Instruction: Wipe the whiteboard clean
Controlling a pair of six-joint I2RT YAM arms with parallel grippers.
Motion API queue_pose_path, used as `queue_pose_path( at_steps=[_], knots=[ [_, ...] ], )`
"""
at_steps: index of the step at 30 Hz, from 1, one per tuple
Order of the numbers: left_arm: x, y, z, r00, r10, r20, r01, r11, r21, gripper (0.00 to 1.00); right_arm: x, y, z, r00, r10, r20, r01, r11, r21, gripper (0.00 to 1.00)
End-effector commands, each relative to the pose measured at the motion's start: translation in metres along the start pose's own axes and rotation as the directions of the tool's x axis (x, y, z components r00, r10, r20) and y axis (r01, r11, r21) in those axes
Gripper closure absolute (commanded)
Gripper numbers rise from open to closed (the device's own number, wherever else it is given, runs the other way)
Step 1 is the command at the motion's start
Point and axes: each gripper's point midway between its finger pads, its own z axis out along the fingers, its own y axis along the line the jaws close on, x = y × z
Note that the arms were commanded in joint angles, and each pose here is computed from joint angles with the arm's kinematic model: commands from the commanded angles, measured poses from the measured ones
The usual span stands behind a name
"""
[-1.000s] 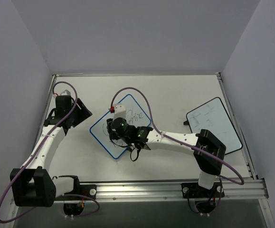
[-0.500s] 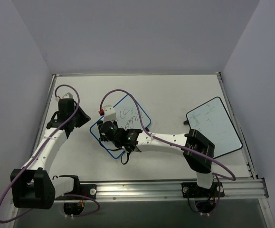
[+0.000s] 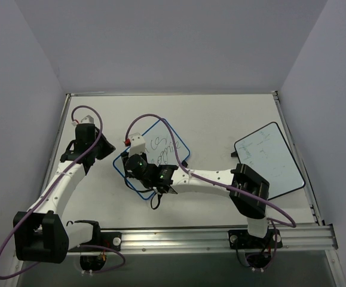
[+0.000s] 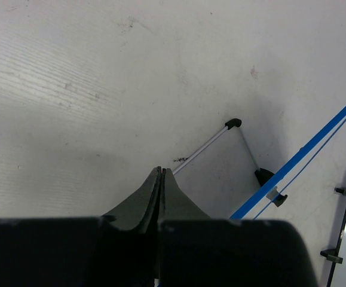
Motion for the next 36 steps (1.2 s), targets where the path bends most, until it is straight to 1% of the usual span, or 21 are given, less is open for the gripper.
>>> queue_pose_path(
  at_steps=[1, 9, 16, 22, 36],
  knots=[
    [-0.006, -0.011, 0.001, 1.0, 0.005, 0.025, -0.006, 0.999, 0.044, 0.98, -0.008, 0.0, 0.001, 0.998, 0.014, 0.059, -0.014, 1.0, 0.007, 0.89],
    [-0.005, -0.014, 0.0, 1.0, 0.008, 0.027, -0.01, 0.998, 0.056, 0.98, -0.005, -0.005, 0.002, 0.993, 0.043, 0.111, -0.044, 0.999, 0.001, 0.94],
    [-0.005, -0.016, -0.001, 1.0, 0.013, 0.026, -0.015, 0.998, 0.064, 0.98, -0.003, -0.018, 0.0, 0.987, 0.063, 0.149, -0.068, 0.997, 0.026, 0.98],
    [-0.005, -0.02, -0.001, 0.999, 0.021, 0.027, -0.023, 0.997, 0.075, 0.98, -0.002, -0.031, 0.001, 0.985, 0.069, 0.158, -0.078, 0.996, 0.049, 1.0],
    [0.003, -0.033, 0.0, 0.998, 0.057, 0.007, -0.058, 0.992, 0.11, 0.98, -0.012, -0.083, 0.001, 0.976, 0.111, 0.185, -0.135, 0.983, 0.127, 1.0]
  ],
)
